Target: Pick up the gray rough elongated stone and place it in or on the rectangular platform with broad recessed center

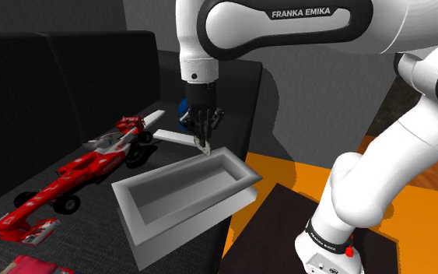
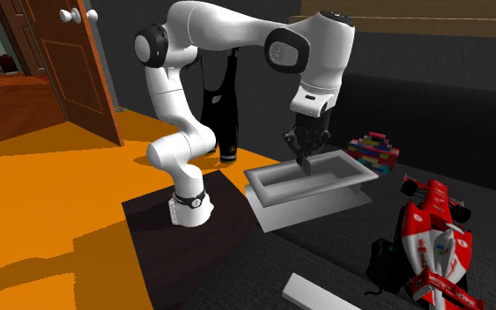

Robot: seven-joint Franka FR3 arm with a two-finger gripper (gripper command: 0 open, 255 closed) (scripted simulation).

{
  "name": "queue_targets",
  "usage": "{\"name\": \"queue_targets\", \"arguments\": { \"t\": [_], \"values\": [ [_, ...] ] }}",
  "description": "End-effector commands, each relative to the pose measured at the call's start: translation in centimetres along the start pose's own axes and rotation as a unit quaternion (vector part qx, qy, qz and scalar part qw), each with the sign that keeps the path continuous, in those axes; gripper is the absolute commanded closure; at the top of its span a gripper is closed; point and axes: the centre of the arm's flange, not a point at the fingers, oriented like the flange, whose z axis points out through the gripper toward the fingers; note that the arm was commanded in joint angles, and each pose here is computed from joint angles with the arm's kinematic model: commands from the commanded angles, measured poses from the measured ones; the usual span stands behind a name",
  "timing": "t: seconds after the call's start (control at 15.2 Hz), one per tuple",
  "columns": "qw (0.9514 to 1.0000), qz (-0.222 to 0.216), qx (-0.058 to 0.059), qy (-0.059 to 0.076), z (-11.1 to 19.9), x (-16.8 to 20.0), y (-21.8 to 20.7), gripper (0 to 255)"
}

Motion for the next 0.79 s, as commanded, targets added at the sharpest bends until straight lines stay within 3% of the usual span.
{"name": "queue_targets", "arguments": {
  "t": [0.0,0.2,0.73],
  "values": [
    [1.0,0.001,0.0,0.0,0.1,-1.6,-2.1,255],
    [1.0,0.001,0.0,0.0,0.4,-4.3,-5.7,255],
    [1.0,0.001,0.0,0.0,4.6,-3.8,-5.9,255]
  ]
}}
